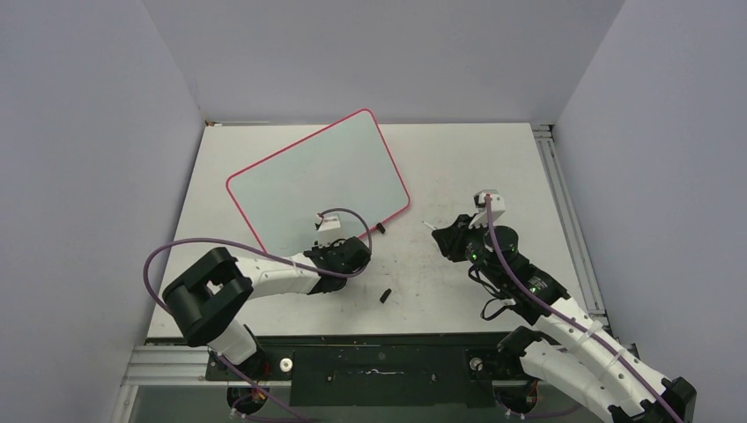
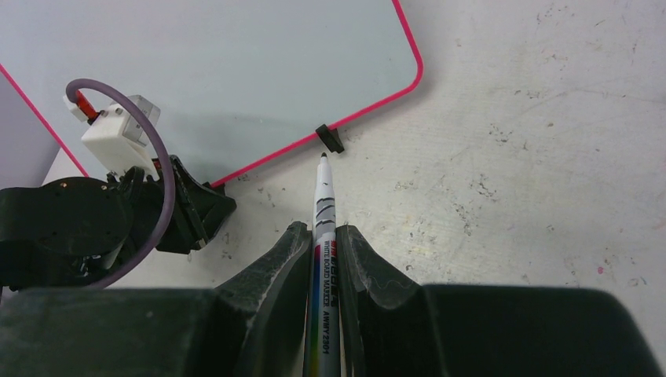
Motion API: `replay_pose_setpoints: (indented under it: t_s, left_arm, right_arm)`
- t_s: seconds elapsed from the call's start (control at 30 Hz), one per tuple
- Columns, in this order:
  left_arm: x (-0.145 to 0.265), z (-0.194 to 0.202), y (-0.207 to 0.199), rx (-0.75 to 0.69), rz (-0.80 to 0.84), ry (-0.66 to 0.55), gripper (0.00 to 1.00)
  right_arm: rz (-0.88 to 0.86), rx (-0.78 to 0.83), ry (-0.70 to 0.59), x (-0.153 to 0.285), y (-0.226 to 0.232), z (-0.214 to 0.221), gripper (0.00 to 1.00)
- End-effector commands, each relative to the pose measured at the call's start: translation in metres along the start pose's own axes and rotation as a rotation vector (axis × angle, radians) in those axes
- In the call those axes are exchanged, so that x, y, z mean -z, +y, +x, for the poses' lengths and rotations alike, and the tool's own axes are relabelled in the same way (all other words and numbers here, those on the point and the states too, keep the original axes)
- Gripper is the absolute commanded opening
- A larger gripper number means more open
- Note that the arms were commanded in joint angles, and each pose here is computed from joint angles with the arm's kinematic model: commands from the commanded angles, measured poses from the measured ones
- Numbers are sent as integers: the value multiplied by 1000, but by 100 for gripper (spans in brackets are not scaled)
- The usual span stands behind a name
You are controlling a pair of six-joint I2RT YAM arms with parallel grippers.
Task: Write a sentence on the whiteboard
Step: Move the whiteboard stand to the center of the board.
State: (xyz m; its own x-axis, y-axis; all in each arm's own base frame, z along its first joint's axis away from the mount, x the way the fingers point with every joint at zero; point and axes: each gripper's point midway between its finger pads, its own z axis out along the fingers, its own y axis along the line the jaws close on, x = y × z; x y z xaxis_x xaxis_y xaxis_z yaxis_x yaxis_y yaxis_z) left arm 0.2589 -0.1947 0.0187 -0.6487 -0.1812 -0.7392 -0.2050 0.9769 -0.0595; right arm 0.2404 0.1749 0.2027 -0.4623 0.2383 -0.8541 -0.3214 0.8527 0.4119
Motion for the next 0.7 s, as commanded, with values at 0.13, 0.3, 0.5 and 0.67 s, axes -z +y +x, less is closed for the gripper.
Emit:
replay_pose_setpoints:
  t_s: [0.13,0.3,0.5,0.67]
  left_arm:
    - [-3,-16,9,6,-32,-60,1]
    - [-1,-7,18,8,-29,-45,0]
    - [6,3,12,3,22,-47,0]
    - [16,13,-6,-29,78,-50,0]
  right_arm:
    - [-32,-5,-45,0,7,-13,5]
    - [-28,-5,-47,1,7,-13,5]
    - [-23,-4,-51,1,6,-15,5]
    - [-14,-6,-52,1,5,-15,5]
